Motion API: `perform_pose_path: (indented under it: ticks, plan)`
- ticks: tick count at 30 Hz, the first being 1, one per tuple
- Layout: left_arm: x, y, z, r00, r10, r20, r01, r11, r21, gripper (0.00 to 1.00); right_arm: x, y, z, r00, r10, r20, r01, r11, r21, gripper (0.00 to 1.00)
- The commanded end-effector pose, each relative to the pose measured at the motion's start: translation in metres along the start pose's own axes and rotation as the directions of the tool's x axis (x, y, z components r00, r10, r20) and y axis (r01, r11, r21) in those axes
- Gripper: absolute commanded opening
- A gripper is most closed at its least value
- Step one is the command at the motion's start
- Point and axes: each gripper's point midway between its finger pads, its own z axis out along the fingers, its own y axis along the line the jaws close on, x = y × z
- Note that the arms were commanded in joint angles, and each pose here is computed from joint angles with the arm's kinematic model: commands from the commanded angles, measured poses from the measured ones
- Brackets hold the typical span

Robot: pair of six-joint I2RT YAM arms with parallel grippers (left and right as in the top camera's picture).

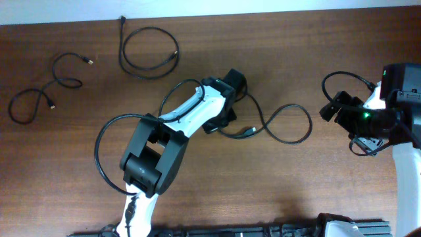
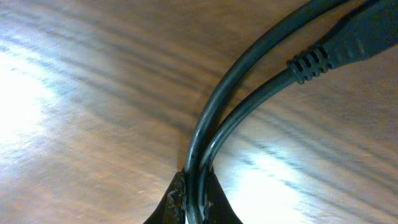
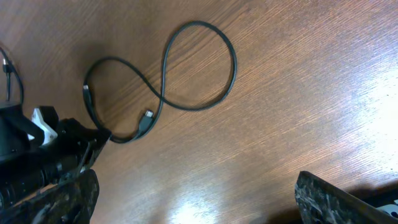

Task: Untangle cables
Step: 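Carry the cable to the left edge with the left gripper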

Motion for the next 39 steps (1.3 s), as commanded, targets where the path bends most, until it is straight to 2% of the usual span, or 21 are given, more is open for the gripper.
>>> perform_pose_path:
  ticks: [1, 5, 9, 16, 20, 27, 29, 34, 39]
  plan:
    - [-0.022, 0.019, -0.008, 0.999, -0.048, 0.018, 0.049, 0.997, -0.054, 0.0, -0.001, -0.005, 0.002, 1.0, 0.002, 0.002, -0.002, 1.0, 0.02, 0.99]
    - [-0.049, 0.035, -0.045, 0.996, -0.027, 0.088, 0.033, 0.998, -0.059, 0.0, -0.001, -0.005, 0.002, 1.0, 0.002, 0.002, -0.002, 1.0, 0.02, 0.99]
    - [-0.074, 0.069, -0.093, 0.979, -0.076, 0.189, 0.09, 0.994, -0.063, 0.0, -0.001, -0.005, 0.002, 1.0, 0.002, 0.002, -0.002, 1.0, 0.02, 0.99]
    - [-0.104, 0.157, -0.17, 0.942, -0.19, 0.276, 0.206, 0.978, -0.03, 0.0, -0.001, -0.005, 0.002, 1.0, 0.002, 0.002, -0.002, 1.0, 0.02, 0.99]
    - [-0.113, 0.207, -0.195, 0.913, -0.275, 0.3, 0.292, 0.956, -0.014, 0.0, -0.001, -0.005, 0.002, 1.0, 0.002, 0.002, -0.002, 1.0, 0.02, 0.99]
    - [-0.124, 0.279, -0.223, 0.889, -0.295, 0.351, 0.324, 0.946, -0.026, 0.0, -0.001, -0.005, 0.002, 1.0, 0.002, 0.002, -0.002, 1.0, 0.02, 0.99]
    - [-0.126, 0.301, -0.223, 0.872, -0.347, 0.345, 0.381, 0.924, -0.034, 0.0, -0.001, -0.005, 0.002, 1.0, 0.002, 0.002, -0.002, 1.0, 0.02, 0.99]
    - [-0.129, 0.333, -0.219, 0.834, -0.448, 0.322, 0.477, 0.879, -0.014, 0.0, -0.001, -0.005, 0.002, 1.0, 0.002, 0.002, -0.002, 1.0, 0.02, 0.99]
    - [-0.131, 0.353, -0.215, 0.809, -0.495, 0.317, 0.528, 0.849, -0.023, 0.0, -0.001, -0.005, 0.002, 1.0, 0.002, 0.002, -0.002, 1.0, 0.02, 0.99]
